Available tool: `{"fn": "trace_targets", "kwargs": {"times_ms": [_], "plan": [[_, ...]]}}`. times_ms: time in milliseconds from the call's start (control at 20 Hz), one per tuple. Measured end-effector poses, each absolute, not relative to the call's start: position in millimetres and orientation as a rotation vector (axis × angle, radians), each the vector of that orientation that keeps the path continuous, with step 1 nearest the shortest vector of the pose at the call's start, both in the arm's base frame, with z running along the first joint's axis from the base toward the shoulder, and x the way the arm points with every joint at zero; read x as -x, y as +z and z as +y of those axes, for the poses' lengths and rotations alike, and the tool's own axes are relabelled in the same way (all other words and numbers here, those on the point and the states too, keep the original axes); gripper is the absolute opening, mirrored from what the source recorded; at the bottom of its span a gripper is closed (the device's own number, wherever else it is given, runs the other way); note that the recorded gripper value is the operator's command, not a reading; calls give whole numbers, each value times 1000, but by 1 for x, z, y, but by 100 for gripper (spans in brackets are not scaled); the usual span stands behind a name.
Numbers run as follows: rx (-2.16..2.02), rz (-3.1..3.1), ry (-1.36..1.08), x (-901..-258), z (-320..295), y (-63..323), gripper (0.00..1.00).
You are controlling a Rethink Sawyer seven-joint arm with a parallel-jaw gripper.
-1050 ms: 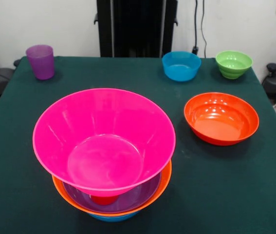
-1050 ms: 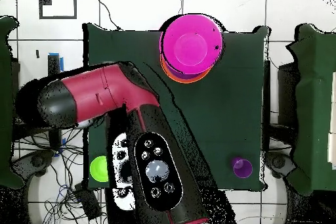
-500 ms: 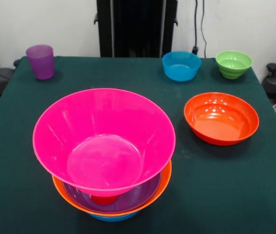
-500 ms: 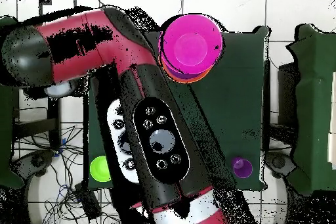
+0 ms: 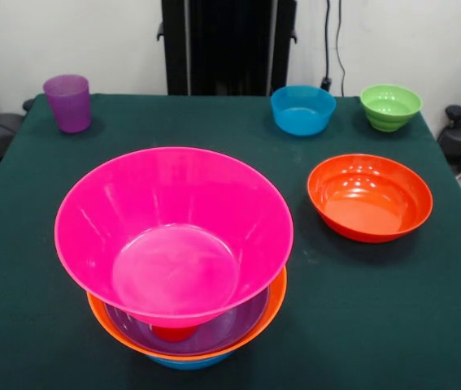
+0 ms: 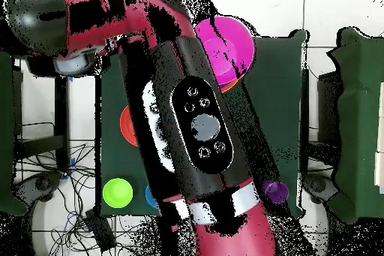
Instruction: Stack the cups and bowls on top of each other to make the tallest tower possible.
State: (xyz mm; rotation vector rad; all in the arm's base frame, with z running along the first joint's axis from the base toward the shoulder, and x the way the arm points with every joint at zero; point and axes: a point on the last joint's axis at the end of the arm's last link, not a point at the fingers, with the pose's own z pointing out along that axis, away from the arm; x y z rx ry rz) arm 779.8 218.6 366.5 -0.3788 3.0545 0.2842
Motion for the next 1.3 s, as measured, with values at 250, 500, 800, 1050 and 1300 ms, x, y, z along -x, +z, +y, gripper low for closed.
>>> {"fn": "trace_targets", "kwargs": {"times_ms": [250, 500, 800, 1050, 1300], "plan": [[459, 3026, 316, -813, 193, 365, 0], [507, 3018, 325, -834, 169, 359, 0], [561, 3007, 341, -853, 147, 353, 0], [609, 2993, 362, -865, 132, 350, 0], [644, 2980, 375, -875, 118, 348, 0]]}}
